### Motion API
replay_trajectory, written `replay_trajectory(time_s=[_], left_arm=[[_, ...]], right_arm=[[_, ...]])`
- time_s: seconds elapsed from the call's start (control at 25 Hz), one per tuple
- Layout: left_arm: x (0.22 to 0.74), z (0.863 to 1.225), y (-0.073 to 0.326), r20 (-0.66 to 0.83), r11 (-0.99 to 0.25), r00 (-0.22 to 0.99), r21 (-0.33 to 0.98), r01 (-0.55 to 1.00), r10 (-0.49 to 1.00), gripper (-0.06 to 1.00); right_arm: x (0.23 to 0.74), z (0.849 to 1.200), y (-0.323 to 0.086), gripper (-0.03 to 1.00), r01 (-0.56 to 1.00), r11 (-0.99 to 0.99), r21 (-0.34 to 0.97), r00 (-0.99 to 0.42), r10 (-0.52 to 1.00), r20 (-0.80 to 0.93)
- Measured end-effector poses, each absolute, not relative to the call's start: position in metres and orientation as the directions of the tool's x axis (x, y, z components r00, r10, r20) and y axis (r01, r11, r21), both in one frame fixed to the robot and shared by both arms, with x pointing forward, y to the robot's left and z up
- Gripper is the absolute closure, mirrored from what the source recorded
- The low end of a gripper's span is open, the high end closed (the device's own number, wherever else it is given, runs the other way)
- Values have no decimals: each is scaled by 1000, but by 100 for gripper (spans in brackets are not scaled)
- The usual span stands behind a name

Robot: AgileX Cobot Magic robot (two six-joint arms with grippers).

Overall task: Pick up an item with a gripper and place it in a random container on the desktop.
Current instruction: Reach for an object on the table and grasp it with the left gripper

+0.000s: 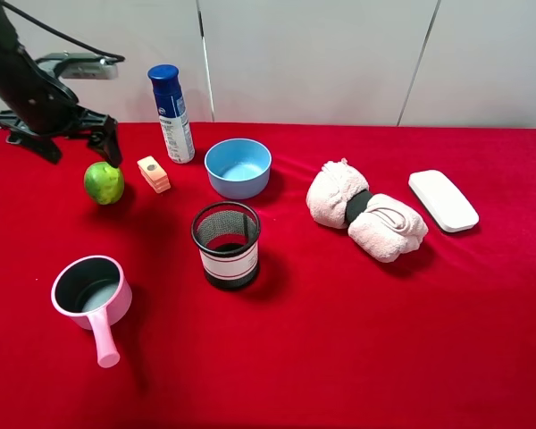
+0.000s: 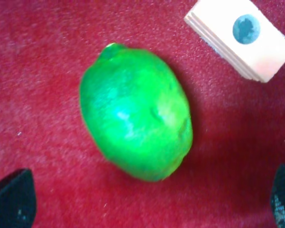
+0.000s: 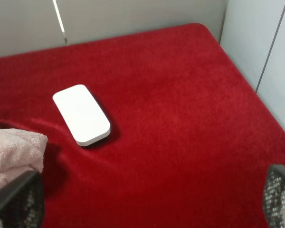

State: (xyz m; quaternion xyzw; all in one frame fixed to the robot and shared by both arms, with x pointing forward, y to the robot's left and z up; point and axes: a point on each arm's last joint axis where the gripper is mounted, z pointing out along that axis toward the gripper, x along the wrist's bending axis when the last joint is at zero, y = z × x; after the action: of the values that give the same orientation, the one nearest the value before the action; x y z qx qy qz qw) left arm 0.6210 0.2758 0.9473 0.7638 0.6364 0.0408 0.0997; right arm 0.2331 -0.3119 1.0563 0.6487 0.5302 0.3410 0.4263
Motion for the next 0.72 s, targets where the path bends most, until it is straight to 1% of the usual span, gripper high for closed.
replay_trajectory(time_s=[0.32,0.72], left_arm=[[627,919,275,-70,-173,185,153,973,980,-4],[635,892,275,-64,-168,180,159,973,982,-4]], right_arm=[[233,1056,-312,27,397,-74,915,205,979,-10],[233,1056,-312,27,397,-74,915,205,979,-10]])
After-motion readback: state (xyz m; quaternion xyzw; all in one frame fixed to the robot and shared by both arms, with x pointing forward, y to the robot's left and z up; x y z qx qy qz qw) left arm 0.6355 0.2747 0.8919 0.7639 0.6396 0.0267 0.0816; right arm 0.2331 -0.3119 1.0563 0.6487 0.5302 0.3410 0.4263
